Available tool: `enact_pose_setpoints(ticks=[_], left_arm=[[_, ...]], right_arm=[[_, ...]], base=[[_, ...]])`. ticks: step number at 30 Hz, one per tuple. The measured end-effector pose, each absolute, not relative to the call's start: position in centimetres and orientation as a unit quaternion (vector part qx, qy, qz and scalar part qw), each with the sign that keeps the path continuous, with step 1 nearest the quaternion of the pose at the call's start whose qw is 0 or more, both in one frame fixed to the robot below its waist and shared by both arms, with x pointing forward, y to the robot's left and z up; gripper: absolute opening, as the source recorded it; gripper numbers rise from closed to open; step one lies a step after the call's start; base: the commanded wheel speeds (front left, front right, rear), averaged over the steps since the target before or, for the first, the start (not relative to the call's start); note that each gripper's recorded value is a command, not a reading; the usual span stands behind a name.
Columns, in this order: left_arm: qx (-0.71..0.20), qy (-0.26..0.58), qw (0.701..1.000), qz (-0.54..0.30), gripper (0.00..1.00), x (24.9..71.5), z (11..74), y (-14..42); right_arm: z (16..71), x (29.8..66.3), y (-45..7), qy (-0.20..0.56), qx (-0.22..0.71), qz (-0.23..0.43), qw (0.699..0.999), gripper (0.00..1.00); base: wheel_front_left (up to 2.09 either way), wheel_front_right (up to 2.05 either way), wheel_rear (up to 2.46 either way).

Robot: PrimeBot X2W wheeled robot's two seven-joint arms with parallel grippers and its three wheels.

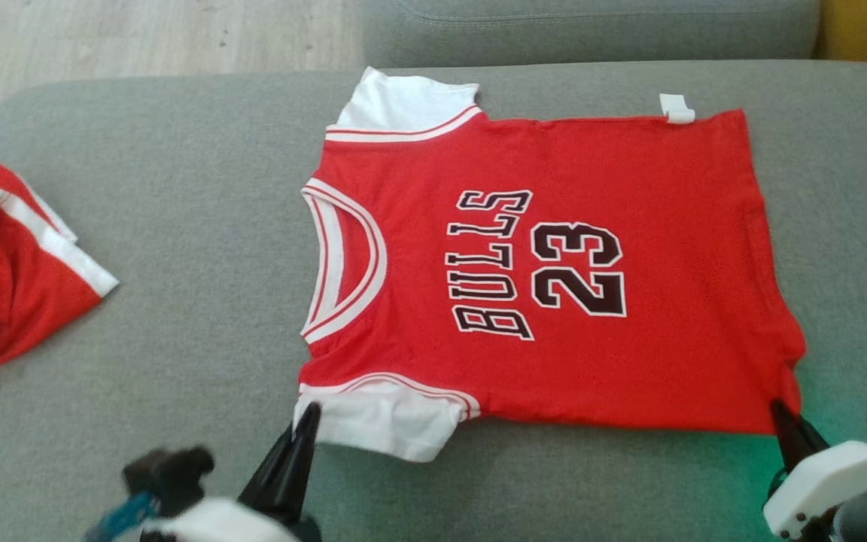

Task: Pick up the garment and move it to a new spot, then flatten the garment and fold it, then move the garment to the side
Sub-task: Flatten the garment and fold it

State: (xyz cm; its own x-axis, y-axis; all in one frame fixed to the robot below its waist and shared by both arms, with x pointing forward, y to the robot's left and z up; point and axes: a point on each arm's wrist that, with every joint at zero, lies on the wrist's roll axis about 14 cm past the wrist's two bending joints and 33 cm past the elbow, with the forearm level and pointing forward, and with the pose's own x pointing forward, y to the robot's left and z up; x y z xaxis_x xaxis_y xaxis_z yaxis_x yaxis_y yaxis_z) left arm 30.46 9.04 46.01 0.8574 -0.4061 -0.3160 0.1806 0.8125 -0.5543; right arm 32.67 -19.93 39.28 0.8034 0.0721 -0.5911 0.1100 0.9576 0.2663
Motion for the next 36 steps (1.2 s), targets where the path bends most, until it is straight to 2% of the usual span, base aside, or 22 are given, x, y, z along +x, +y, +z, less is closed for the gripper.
enact_pose_setpoints(ticks=[9, 15, 24, 35, 36], left_arm=[[-0.213, 0.221, 0.927, -0.214, 0.0, 34.6, 46.7, 7.3], [-0.183, 0.232, 0.928, -0.228, 0.0, 38.5, 47.3, 6.6], [-0.182, 0.209, 0.942, -0.191, 0.0, 43.4, 47.4, 7.3], [-0.186, 0.182, 0.95, -0.173, 0.0, 47.0, 47.1, 7.2], [-0.187, 0.18, 0.95, -0.173, 0.0, 47.2, 47.1, 7.2]], right_arm=[[40.0, 35.5, -19.1, 0.31, 0.153, 0.004, 0.938, 0.0], [39.8, 37.6, -18.6, 0.348, 0.137, 0.013, 0.927, 0.0], [40.7, 41.7, -19.6, 0.345, 0.151, -0.005, 0.926, 0.0], [39.2, 44.8, -19.6, 0.352, 0.165, -0.021, 0.921, 0.0], [39.2, 45.2, -19.6, 0.347, 0.167, -0.022, 0.923, 0.33]], base=[[0.0, 0.0, 0.0], [0.0, 0.0, 0.0], [0.0, 0.0, 0.0], [0.0, 0.0, 0.0], [0.0, 0.0, 0.0]])
